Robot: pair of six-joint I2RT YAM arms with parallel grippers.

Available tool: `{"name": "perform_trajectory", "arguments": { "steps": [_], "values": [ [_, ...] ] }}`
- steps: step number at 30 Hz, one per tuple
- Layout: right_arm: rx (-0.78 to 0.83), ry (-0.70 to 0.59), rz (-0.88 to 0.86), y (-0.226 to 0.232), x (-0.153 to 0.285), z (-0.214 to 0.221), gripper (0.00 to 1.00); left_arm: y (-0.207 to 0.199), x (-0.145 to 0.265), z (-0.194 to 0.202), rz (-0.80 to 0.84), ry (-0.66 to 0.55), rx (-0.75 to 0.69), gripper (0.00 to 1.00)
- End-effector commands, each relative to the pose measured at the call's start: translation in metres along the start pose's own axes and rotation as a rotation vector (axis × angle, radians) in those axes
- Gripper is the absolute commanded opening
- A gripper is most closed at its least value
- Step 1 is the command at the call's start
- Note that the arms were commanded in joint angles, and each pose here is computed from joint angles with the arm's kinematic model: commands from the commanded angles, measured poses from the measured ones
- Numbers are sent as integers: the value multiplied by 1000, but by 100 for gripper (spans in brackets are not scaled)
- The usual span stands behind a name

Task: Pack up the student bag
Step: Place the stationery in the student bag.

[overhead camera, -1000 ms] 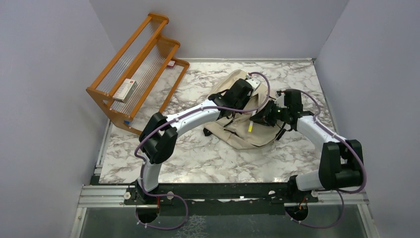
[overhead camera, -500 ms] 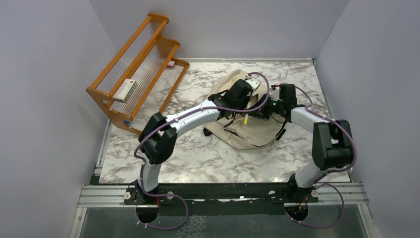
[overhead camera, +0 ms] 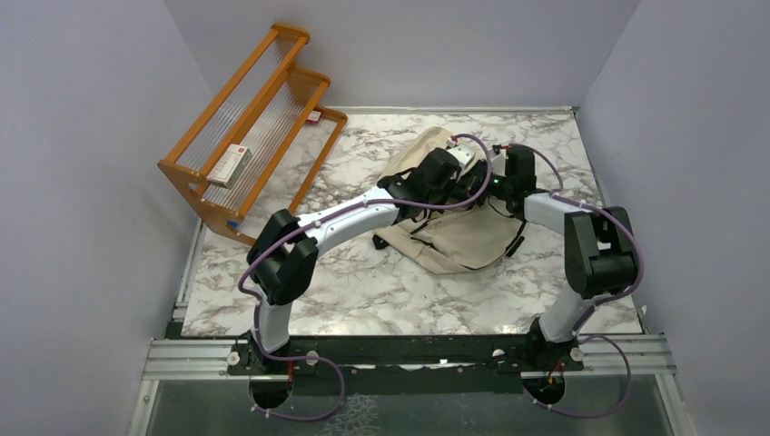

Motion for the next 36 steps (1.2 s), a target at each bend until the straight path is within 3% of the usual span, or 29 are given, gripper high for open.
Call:
{"name": "perform_trajectory", "arguments": {
  "steps": [1,7,13,17,27,32,36],
  "values": [
    [55,-79,-25,11,-21,-17,4,-22,22,-18,99,-51,35,0],
    [111,-87,-67,30,-41,-15,4,-21,22,-16,99,-47,31,0],
    [143,-72,-47,32,-46,-7,28,-22,23,-15,100,-44,42,0],
    [162,-71,-6,26,-43,-5,36,-22,21,-14,102,-42,36,0],
    [235,-103,49,38,-17,-4,38,-14,23,-13,56,-52,36,0],
    [294,-128,166,36,11,1,38,-11,20,-11,37,-55,57,0],
    [310,-83,255,30,36,20,38,-13,17,-8,40,-53,87,6]
  ]
}}
Point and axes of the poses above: each gripper's point midway between its finger pads, its own x axis back along the fingers, its own y axis along the line the jaws close on, z = x × y, the point moved 4 cm from there along x, back along the fingers, and after that the axes turned 14 degrees about x, right-handed, at the moved point
